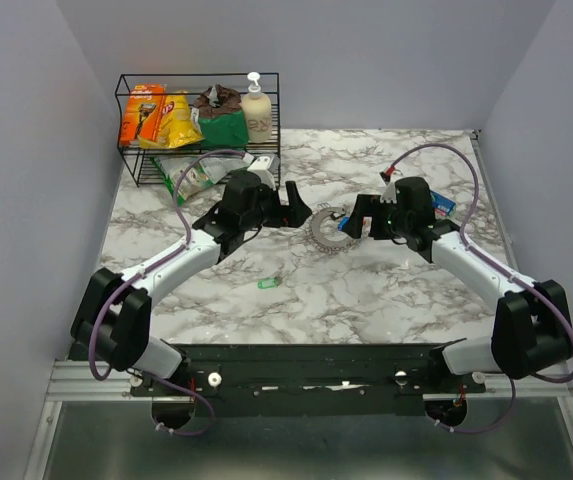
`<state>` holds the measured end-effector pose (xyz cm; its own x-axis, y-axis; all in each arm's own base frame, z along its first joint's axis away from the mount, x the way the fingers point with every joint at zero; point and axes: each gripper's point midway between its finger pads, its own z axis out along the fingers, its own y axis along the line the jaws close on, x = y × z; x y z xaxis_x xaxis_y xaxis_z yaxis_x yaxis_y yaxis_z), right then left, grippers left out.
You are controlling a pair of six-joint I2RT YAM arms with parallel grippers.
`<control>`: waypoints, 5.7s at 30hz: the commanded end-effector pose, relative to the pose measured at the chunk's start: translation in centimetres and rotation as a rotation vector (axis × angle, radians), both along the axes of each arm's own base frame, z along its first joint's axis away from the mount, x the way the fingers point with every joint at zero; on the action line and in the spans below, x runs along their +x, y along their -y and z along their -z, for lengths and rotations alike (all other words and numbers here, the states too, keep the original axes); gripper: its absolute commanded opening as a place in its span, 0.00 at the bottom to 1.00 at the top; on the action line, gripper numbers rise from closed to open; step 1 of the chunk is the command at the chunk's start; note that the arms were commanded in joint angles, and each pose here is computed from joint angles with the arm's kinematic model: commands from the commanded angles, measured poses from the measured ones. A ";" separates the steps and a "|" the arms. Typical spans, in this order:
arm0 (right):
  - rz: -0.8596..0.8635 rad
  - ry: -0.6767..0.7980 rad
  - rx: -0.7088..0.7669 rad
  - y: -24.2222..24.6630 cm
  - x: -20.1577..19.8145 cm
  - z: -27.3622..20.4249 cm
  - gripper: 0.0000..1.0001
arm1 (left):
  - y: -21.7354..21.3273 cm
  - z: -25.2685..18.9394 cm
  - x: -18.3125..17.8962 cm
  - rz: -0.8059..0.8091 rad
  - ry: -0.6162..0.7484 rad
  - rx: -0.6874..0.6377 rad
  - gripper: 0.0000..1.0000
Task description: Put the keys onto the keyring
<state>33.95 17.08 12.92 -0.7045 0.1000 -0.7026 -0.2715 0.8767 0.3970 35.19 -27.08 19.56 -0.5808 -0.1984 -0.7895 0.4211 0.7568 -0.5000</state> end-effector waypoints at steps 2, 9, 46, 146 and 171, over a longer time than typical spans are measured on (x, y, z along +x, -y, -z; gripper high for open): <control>0.005 -0.020 -0.083 -0.1 0.8 0.7 1.00 | 0.5 1.6 0.8 -0.018 -0.056 0.074 0.99; 0.029 -0.076 -0.184 0.3 1.6 2.7 1.00 | 0.7 3.9 0.9 -0.010 -0.141 0.128 0.99; -0.094 -0.153 -0.449 -3.3 0.9 7.7 0.52 | -0.2 10.8 0.5 0.012 -0.455 0.092 0.99; -0.019 -0.183 0.118 -1.1 -0.9 0.0 1.00 | -1.7 7.5 3.0 0.009 -0.335 0.145 0.99; -0.070 -0.238 0.145 -2.1 -1.3 1.4 1.00 | 2.9 7.4 4.7 0.125 -0.353 0.072 0.80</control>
<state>32.98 18.74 12.03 -0.8434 0.1408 -0.5185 -0.2072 0.8051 0.5557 39.37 -28.53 11.32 -0.8387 -0.0649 -0.5407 0.2946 0.7810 -0.5506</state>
